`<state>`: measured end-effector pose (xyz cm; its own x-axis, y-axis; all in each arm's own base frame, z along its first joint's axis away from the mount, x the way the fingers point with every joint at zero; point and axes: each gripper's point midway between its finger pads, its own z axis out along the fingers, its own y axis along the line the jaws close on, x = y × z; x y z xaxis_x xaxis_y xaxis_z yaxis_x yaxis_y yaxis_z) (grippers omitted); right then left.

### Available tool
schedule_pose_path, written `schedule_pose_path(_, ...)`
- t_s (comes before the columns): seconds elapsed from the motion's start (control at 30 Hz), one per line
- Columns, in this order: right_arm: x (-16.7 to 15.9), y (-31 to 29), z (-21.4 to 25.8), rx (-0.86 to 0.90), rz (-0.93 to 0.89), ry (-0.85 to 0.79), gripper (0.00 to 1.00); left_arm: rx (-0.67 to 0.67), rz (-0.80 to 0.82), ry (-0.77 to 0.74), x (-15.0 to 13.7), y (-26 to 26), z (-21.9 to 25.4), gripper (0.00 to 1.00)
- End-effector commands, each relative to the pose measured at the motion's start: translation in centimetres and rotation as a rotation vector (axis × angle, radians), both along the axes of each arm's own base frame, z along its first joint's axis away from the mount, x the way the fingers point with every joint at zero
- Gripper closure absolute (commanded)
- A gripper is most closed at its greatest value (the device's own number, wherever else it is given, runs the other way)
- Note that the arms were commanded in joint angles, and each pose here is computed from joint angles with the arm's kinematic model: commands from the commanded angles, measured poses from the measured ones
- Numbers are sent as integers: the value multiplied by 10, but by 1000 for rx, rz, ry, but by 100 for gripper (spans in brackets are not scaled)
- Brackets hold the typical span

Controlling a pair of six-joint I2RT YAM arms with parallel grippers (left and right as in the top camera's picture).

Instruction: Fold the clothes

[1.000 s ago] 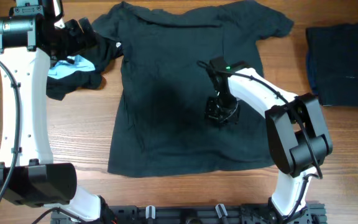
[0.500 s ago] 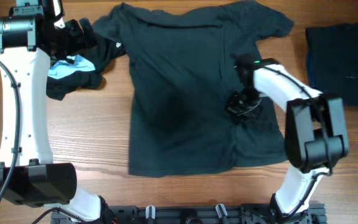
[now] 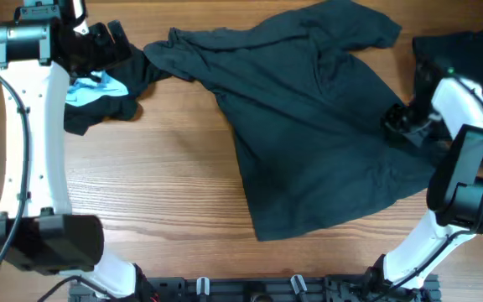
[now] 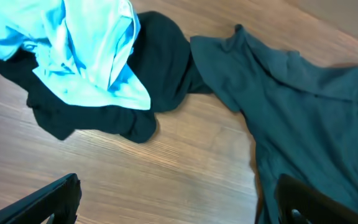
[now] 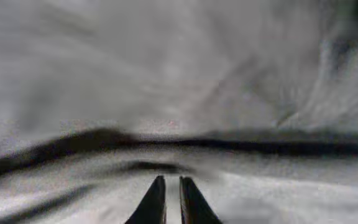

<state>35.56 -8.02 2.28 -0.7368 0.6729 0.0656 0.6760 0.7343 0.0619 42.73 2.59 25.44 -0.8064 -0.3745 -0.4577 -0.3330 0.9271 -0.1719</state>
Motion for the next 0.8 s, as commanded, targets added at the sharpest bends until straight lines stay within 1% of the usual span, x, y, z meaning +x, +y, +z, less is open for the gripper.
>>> schedule_pose_path(0.0,51,18,67,36,156,-160,81,23,-48,48,11,1,-22,0)
schedule_pose_path(0.03,62,30,92,69,203,-210,73,24,-88,59,14,-1,-29,0)
schedule_pose_path(0.07,67,37,106,88,232,-238,64,26,-112,67,18,-3,-35,1)
schedule_pose_path(0.13,77,61,144,138,319,-310,39,41,-171,94,25,-5,-53,1)
schedule_pose_path(0.17,79,76,162,145,370,-336,30,43,-198,114,32,-5,-68,5)
schedule_pose_path(0.23,75,95,171,150,434,-334,28,34,-207,141,41,-6,-89,14)
schedule_pose_path(0.3,70,111,171,161,467,-316,26,5,-256,168,49,-14,-112,21)
schedule_pose_path(0.33,69,120,171,165,488,-311,25,-8,-287,178,53,-20,-124,23)
schedule_pose_path(0.43,68,133,171,169,517,-313,25,-6,-367,173,64,-40,-143,21)
schedule_pose_path(0.6,66,137,171,173,523,-305,25,11,-482,105,89,-82,-162,9)
schedule_pose_path(0.63,65,137,170,173,523,-301,25,14,-500,99,93,-92,-169,9)
schedule_pose_path(0.7,64,136,170,172,523,-293,25,32,-492,121,95,-95,-183,13)
schedule_pose_path(0.77,61,135,169,166,524,-281,24,76,-378,169,93,-77,-195,18)
